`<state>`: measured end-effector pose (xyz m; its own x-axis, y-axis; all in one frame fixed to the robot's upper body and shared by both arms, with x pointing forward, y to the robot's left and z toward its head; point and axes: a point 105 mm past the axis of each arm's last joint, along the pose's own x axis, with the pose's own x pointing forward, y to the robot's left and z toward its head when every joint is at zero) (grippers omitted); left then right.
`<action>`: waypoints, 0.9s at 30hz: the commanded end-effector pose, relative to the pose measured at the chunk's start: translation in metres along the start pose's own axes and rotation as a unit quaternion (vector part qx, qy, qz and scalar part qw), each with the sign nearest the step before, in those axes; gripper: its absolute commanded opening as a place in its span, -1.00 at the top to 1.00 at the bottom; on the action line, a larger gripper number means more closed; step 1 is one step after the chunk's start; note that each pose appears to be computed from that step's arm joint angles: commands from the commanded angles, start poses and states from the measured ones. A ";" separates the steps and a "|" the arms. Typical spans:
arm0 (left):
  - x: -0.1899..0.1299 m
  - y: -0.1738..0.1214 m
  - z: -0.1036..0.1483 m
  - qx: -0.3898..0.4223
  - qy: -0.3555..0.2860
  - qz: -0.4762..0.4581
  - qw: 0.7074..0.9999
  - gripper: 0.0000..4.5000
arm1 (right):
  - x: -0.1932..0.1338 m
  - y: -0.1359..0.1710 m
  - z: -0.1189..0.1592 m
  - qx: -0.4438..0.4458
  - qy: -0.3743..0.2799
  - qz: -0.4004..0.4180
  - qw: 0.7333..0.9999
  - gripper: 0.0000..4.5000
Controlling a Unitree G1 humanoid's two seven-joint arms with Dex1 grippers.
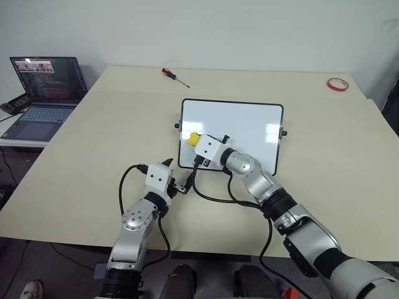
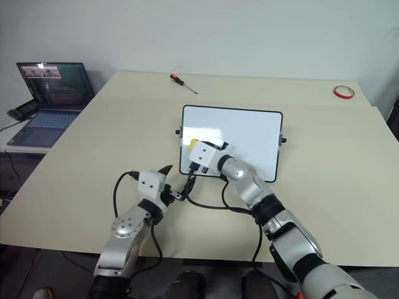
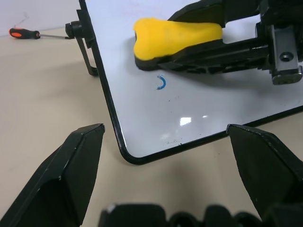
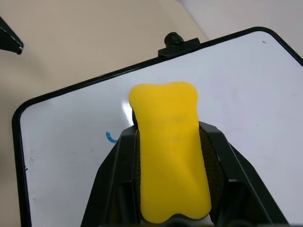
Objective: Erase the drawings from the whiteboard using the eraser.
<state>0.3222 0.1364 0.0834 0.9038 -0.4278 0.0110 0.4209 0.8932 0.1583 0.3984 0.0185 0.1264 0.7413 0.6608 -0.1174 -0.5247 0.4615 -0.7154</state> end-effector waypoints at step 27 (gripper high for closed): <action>0.004 0.001 0.009 0.006 -0.022 -0.010 1.000 -1.00 | 0.007 0.026 -0.007 -0.041 0.020 0.060 0.997 0.43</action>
<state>0.3260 0.1374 0.0824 0.8972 -0.4417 0.0057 0.4354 0.8865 0.1568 0.3818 0.0404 0.1017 0.6440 0.7286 -0.2332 -0.6038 0.2969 -0.7398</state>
